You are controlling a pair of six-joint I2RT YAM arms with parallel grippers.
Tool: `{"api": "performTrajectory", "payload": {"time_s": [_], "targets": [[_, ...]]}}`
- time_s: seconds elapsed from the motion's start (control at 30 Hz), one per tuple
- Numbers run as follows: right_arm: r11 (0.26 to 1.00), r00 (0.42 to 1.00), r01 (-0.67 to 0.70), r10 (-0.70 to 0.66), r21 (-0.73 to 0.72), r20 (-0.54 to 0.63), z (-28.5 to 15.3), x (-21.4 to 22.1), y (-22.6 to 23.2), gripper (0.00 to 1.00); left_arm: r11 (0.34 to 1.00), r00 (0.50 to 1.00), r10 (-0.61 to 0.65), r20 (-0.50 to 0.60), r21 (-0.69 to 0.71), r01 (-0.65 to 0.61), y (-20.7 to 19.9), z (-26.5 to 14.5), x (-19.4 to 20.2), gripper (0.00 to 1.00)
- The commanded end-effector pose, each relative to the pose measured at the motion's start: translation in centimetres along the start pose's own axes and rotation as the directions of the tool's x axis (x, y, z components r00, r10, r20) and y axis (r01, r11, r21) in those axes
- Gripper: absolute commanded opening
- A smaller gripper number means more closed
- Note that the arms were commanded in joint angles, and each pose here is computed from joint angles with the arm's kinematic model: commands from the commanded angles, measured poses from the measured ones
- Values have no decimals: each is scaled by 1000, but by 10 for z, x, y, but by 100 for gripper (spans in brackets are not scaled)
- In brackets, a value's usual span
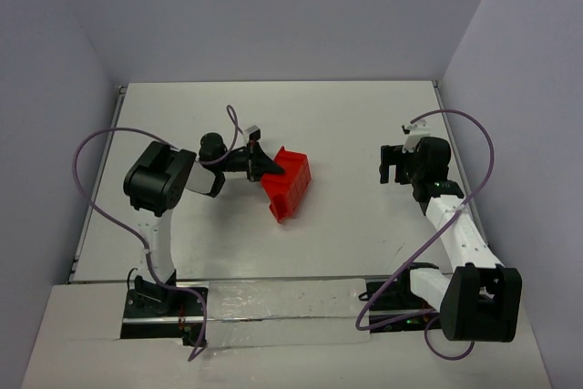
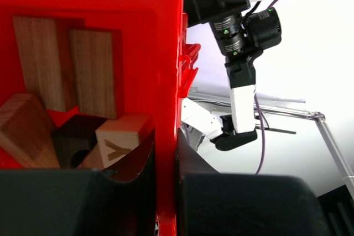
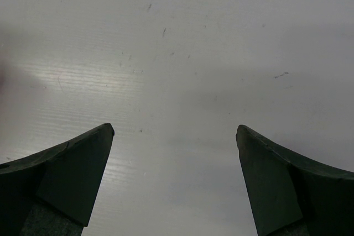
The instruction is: Build the wood block tower
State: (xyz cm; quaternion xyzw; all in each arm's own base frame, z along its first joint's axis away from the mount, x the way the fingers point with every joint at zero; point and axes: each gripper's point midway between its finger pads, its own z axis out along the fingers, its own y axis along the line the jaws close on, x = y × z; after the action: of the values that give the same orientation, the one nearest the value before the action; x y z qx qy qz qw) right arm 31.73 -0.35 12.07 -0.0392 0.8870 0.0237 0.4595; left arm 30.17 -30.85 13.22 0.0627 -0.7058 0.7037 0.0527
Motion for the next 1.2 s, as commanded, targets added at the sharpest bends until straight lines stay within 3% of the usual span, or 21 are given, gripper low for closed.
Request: {"api": "performTrajectory", "payload": {"time_s": [0.0, 0.2, 0.4, 0.73, 0.93, 1.17], "targets": [[1000, 999, 11, -11, 10, 44, -3, -21, -3, 100, 873, 899, 436, 26, 230, -430, -55, -8, 20, 0], [1000, 999, 9, -9, 9, 37, -1, -20, -3, 100, 911, 934, 356, 28, 214, -353, -38, -8, 10, 0], [1000, 999, 7, -7, 14, 40, -2, -20, -4, 100, 930, 963, 267, 49, 248, -270, -61, -10, 4, 0], [1000, 999, 1, -2, 17, 32, -1, -19, -5, 100, 964, 985, 167, 51, 203, -174, -44, -12, 9, 0], [1000, 1000, 0, -1, 18, 26, 0, -18, -5, 100, 962, 987, 153, 45, 220, -159, -47, -10, 9, 0], [1000, 1000, -1, 1, 19, 20, 1, -17, -5, 100, 920, 957, 278, 79, 266, -289, -74, -13, 28, 0]]}}
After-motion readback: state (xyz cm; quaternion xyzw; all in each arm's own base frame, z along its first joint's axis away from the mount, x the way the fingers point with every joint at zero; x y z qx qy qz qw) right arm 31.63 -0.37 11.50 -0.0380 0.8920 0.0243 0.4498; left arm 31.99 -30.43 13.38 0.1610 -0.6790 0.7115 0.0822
